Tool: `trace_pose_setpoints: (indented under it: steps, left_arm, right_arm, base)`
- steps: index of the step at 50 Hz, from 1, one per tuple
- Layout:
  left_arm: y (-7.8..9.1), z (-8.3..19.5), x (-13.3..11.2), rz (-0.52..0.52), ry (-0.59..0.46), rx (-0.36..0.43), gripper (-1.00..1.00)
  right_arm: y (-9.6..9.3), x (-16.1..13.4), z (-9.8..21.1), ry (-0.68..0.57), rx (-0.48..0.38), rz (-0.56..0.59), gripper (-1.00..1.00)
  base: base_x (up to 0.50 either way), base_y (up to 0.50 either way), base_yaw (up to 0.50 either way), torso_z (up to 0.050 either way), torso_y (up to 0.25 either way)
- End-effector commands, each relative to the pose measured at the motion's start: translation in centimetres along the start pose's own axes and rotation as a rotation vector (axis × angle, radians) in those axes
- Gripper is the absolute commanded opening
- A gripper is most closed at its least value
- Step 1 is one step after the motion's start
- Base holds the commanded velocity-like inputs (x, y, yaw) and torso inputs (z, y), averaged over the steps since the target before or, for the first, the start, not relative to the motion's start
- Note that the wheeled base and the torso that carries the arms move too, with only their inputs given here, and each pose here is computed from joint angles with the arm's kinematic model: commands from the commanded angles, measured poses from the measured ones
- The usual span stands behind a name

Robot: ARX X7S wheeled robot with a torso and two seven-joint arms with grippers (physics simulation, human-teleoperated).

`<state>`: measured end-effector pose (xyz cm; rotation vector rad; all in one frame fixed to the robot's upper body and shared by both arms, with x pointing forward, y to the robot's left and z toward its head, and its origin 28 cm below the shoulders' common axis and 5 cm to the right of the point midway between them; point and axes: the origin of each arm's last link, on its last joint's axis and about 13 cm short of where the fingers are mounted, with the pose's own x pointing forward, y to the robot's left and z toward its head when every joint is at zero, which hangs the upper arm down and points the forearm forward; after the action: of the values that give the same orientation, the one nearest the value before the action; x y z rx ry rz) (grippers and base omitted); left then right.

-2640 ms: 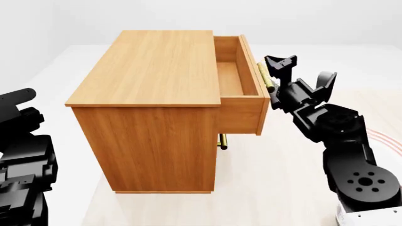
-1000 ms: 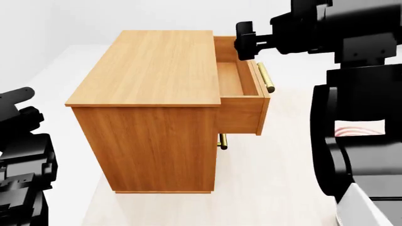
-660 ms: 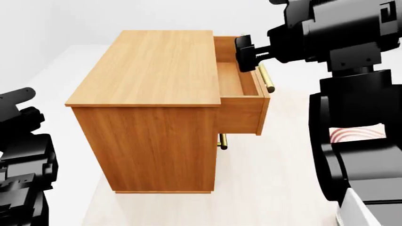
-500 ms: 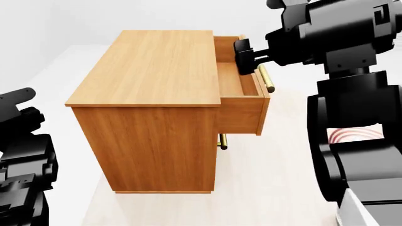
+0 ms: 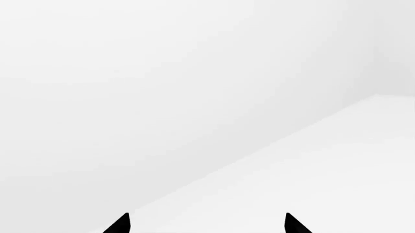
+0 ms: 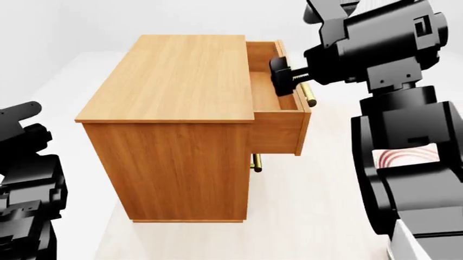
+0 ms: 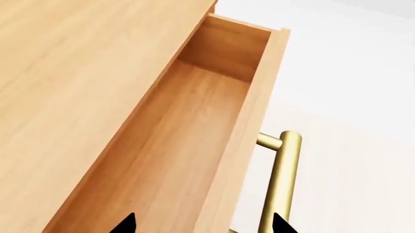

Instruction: Open the top drawer of the cabinet and put the bowl in it.

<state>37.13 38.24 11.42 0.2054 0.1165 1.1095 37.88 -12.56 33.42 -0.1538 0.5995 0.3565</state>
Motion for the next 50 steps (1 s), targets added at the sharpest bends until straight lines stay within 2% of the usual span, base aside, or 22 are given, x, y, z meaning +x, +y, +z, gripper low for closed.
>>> trace_pose_setpoints:
  steps: [1, 50]
  left_arm:
    - [0.0, 0.0, 0.0, 0.000, 0.000, 0.000, 1.00]
    - [-0.1, -0.2, -0.1, -0.006, 0.003, 0.000, 1.00]
  right_arm:
    - [-0.1, 0.3, -0.3, 0.016, -0.026, -0.012, 1.00]
    - [-2.0, 0.8, -1.2, 0.066, -0.111, -0.165, 1.00]
  base:
    - [0.00, 0.00, 0.00, 0.000, 0.000]
    - [0.00, 0.00, 0.00, 0.000, 0.000]
